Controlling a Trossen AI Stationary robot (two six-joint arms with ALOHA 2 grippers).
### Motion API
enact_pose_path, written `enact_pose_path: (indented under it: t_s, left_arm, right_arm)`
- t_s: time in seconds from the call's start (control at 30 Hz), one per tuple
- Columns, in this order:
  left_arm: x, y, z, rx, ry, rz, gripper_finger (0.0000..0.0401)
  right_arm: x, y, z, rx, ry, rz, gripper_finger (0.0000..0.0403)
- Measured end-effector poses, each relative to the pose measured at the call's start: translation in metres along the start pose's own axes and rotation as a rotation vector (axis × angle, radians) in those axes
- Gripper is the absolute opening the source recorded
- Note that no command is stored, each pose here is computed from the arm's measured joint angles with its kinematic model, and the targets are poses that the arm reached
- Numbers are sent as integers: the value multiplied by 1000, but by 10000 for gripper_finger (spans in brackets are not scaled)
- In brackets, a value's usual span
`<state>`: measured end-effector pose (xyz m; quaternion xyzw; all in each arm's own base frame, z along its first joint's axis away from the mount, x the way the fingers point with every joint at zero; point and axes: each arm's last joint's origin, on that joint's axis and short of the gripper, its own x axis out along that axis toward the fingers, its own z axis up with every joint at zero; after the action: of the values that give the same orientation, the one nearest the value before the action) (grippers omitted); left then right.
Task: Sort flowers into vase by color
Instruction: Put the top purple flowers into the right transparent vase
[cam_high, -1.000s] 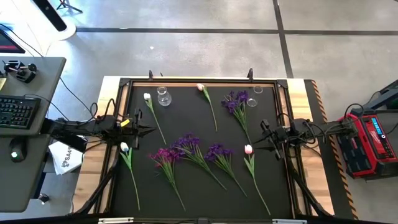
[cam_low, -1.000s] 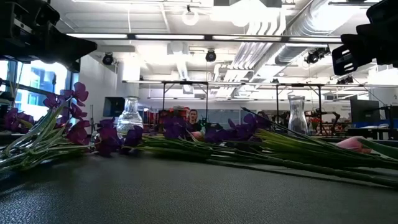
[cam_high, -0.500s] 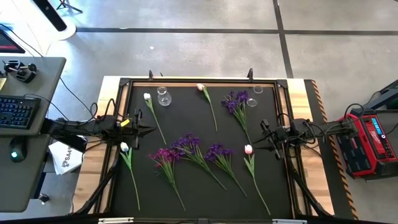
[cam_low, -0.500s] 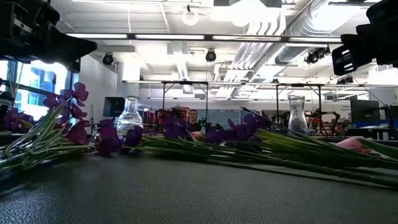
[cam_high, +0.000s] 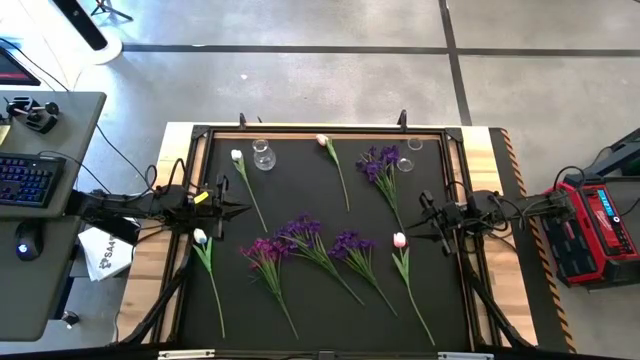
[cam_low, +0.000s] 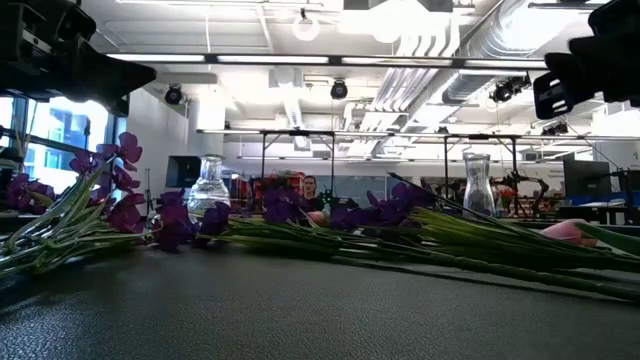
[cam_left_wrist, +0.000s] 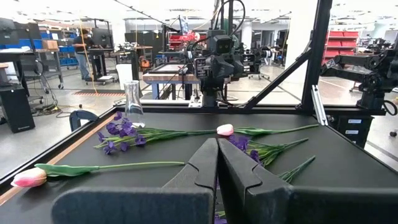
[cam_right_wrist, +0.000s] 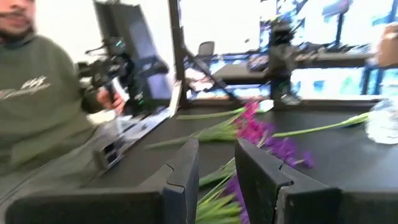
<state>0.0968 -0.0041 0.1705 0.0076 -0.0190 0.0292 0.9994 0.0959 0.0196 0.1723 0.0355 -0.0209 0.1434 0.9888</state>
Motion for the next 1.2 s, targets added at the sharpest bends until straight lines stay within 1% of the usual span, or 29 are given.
enact_pose_path:
  t_s: [0.1,0.2,0.23,0.33,0.37,0.5,0.57,0.63,0.7,0.77,0.83,0.9,0.97,1.1,1.2]
  left_arm:
    - [0,0,0,0,1,0,0]
    - [0,0,0,0,0,0,0]
    - [0,0,0,0,1,0,0]
    - [0,0,0,0,0,0,0]
    - [0,0,0,0,1,0,0]
    - [0,0,0,-1,-2,0,0]
    - [0,0,1,-19,-10,0,0]
    - [0,0,2,-75,-20,-1,0]
    - [0,0,2,-123,-22,-1,0]
    - [0,0,2,-131,-21,-1,0]
    - [0,0,2,-132,-20,-1,0]
    - [0,0,2,-134,-20,-1,0]
    - [0,0,2,-134,-20,-1,0]
    - [0,0,2,-134,-20,-1,0]
    - [0,0,2,-134,-19,-1,0]
  right_arm:
    - [0,-2,0,-1,-8,-61,89]
    - [-1,-3,7,11,-82,-132,89]
    - [-1,-4,10,42,-118,-141,89]
    - [-2,-3,19,232,-222,-118,89]
    - [-3,-3,21,273,-246,-109,89]
    - [-5,-3,28,366,-335,-114,89]
    - [-5,-4,29,433,-348,-117,89]
    - [-2,-5,25,485,-314,-141,89]
    - [3,-6,16,530,-232,-200,89]
    - [8,-8,7,564,-155,-267,89]
    - [12,-10,0,570,-98,-322,89]
    - [16,-12,-4,564,-53,-378,89]
    - [20,-14,-3,534,-16,-427,89]
    - [28,-14,0,399,51,-445,89]
    - [30,-15,-1,398,71,-450,89]
